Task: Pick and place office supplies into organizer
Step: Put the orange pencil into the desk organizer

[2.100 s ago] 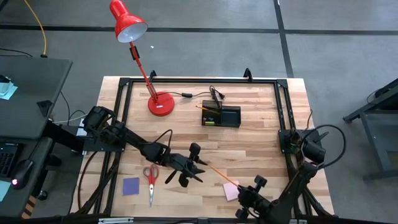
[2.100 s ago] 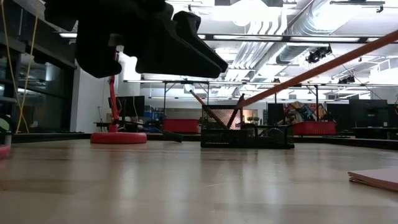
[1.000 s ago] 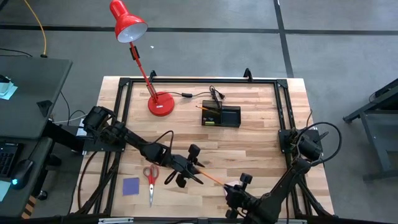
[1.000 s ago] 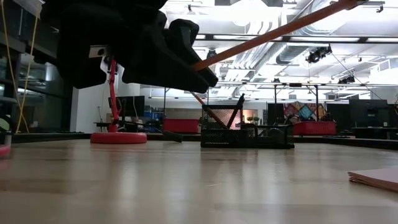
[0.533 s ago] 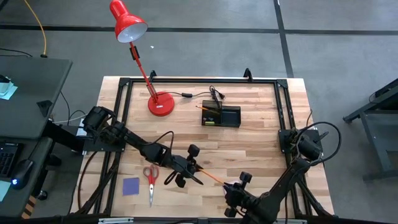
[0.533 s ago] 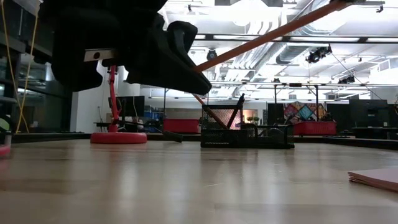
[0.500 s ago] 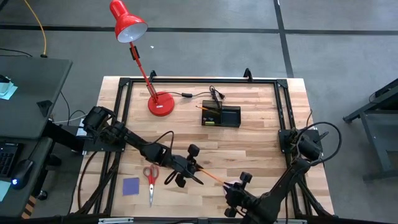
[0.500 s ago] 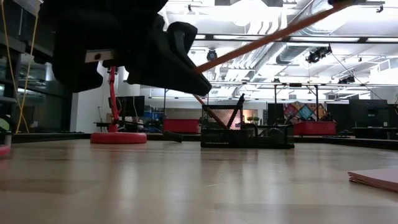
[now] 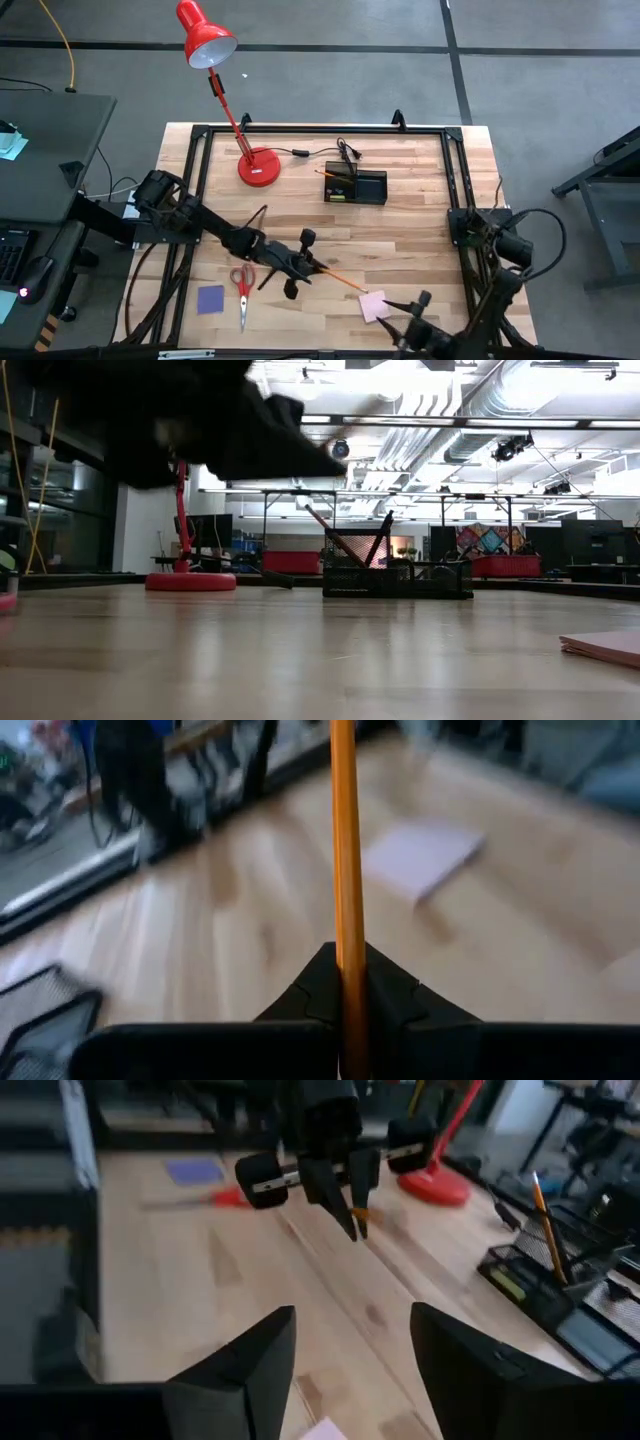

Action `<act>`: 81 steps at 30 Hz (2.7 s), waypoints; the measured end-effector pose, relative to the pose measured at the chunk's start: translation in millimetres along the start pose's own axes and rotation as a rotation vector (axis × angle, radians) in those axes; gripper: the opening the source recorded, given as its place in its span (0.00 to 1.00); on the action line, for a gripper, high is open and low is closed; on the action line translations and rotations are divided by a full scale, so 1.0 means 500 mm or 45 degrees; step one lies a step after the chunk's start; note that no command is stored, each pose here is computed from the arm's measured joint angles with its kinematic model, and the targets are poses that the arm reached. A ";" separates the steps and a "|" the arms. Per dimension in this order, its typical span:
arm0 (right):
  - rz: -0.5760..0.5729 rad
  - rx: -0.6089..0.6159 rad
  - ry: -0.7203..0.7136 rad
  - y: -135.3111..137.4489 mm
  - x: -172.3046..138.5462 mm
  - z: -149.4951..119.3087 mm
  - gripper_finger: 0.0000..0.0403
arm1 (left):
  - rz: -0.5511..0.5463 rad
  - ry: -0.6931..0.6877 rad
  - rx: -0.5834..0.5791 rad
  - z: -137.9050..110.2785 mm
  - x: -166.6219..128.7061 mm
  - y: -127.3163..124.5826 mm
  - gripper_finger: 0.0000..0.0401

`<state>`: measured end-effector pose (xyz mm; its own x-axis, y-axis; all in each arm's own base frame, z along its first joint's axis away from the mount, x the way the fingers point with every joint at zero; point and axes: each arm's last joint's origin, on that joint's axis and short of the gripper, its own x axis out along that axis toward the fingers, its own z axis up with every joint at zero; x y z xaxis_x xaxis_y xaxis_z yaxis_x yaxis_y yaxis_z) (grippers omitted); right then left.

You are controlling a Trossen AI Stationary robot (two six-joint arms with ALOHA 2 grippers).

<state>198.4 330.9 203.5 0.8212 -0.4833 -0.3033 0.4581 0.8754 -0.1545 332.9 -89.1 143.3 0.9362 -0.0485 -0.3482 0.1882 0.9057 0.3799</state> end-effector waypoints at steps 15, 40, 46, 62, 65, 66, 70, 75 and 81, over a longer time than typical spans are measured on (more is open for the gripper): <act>-0.110 -0.012 -0.373 -0.065 0.115 -0.124 0.48 | 0.039 -0.396 -0.140 0.011 -0.028 0.022 0.01; -0.252 -0.221 -0.340 -0.029 0.156 -0.018 0.48 | 0.076 -0.364 -0.065 0.008 -0.027 0.022 0.01; -0.297 -0.256 -0.330 -0.030 0.174 0.004 0.48 | 0.077 -0.362 -0.052 0.007 -0.027 0.022 0.01; -0.286 -0.216 -0.327 -0.027 0.168 0.018 0.48 | 0.047 -0.377 -0.041 0.008 -0.027 0.021 0.01; -0.329 -0.238 -0.320 -0.027 0.187 0.041 0.48 | 0.048 -0.378 -0.041 0.008 -0.027 0.021 0.01; -0.344 -0.241 -0.313 -0.029 0.195 0.044 0.48 | 0.048 -0.378 -0.041 0.009 -0.027 0.021 0.01; -0.368 -0.245 -0.304 -0.033 0.209 0.048 0.48 | 0.047 -0.375 -0.041 0.008 -0.027 0.021 0.01; -0.345 -0.217 -0.312 -0.026 0.200 0.044 0.48 | 0.046 -0.373 -0.042 0.008 -0.027 0.021 0.01; -0.316 -0.194 -0.325 -0.013 0.182 0.055 0.48 | 0.076 -0.363 -0.042 0.008 -0.027 0.022 0.01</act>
<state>279.5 281.0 202.7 0.7586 -0.6515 0.0015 0.6136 0.7137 -0.3377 323.6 -80.1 155.4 0.9918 -0.1071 -0.0692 0.1250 0.9236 0.3624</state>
